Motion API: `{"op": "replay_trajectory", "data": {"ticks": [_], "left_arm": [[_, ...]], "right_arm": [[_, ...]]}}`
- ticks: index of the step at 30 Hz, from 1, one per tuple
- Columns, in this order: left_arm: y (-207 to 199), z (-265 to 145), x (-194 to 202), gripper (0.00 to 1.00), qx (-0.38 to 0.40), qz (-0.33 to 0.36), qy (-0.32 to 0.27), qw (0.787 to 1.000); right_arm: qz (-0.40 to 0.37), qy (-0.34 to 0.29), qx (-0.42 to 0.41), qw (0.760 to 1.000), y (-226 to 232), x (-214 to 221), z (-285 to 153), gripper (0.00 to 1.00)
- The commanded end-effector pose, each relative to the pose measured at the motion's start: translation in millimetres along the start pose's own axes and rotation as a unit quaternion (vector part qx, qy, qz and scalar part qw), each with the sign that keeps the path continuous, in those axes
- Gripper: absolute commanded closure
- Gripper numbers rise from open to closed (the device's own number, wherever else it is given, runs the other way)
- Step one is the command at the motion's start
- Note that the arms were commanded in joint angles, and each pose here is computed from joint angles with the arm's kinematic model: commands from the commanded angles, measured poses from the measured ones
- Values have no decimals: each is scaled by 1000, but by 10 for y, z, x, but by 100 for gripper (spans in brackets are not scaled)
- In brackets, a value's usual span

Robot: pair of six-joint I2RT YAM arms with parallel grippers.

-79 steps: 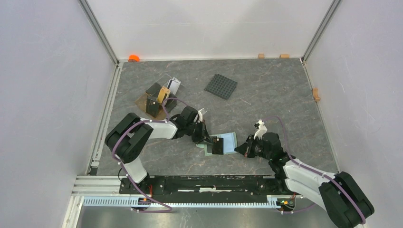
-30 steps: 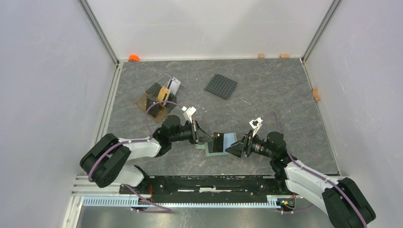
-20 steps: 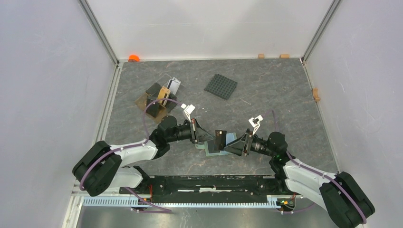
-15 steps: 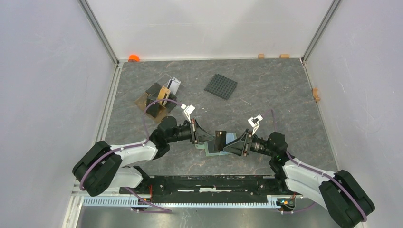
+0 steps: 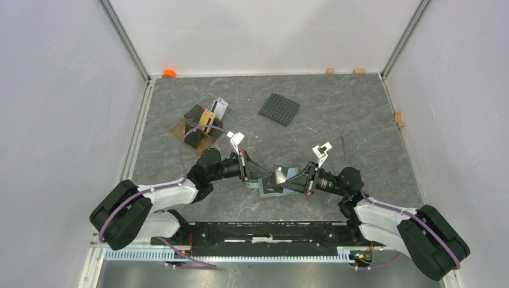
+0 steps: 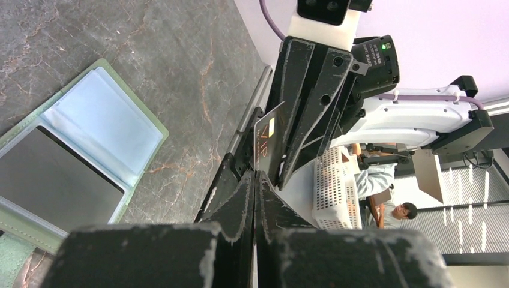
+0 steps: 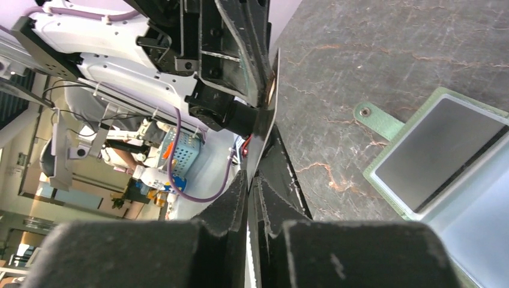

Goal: Put the credit cards into the card holder
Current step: Insert the credit card into the card holder.

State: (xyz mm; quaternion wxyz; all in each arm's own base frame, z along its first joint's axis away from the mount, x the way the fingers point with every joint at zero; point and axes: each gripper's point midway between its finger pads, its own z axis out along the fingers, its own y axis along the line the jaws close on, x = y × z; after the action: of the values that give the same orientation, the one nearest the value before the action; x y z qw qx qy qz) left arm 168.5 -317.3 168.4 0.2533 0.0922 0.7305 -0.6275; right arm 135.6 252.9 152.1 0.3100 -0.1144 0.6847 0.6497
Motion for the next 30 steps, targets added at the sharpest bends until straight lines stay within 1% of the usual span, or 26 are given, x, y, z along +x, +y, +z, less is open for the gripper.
{"op": "replay_trajectory", "data": {"ticks": [1, 3, 4, 5, 8, 10, 12, 13, 15, 17, 23, 26, 28, 30], "left_arm": [[-136, -36, 37, 98, 26, 5, 4, 1000], [-152, -40, 40, 98, 29, 6, 5, 1000], [-162, -43, 46, 98, 31, 5, 7, 999], [-168, -43, 52, 97, 32, 4, 9, 999], [-190, -59, 74, 81, 37, 4, 14, 999], [-211, -75, 96, 67, 43, 6, 19, 999], [-222, -86, 134, 58, 47, 7, 29, 998], [-221, -91, 160, 56, 48, 6, 36, 998], [-211, -100, 195, 55, 47, 7, 46, 998], [-209, -107, 215, 56, 46, 9, 53, 998], [-237, -97, 213, 70, 45, 16, 63, 997], [-231, -90, 223, 76, 45, 14, 64, 997], [-221, -84, 229, 77, 43, 12, 65, 997], [-226, -80, 235, 75, 45, 10, 65, 997]], "right_arm": [[-40, -37, -45, 997, 264, -267, 79, 91], [-40, -39, -44, 997, 258, -275, 84, 96], [-40, -39, -43, 997, 255, -277, 85, 100], [-40, -38, -43, 998, 252, -272, 85, 100], [-40, -37, -43, 998, 255, -259, 76, 100], [-41, -33, -42, 998, 250, -245, 71, 100], [-45, -27, -37, 998, 237, -232, 72, 100], [-46, -21, -33, 998, 218, -215, 74, 100], [-48, -9, -23, 999, 181, -194, 84, 100], [-52, 8, -10, 999, 128, -164, 98, 100], [-67, 70, 25, 995, -37, -45, 114, 100], [-68, 80, 27, 994, -49, -19, 108, 100], [-69, 89, 21, 993, -37, -2, 111, 100], [-70, 101, 22, 992, -54, 29, 108, 100]]}}
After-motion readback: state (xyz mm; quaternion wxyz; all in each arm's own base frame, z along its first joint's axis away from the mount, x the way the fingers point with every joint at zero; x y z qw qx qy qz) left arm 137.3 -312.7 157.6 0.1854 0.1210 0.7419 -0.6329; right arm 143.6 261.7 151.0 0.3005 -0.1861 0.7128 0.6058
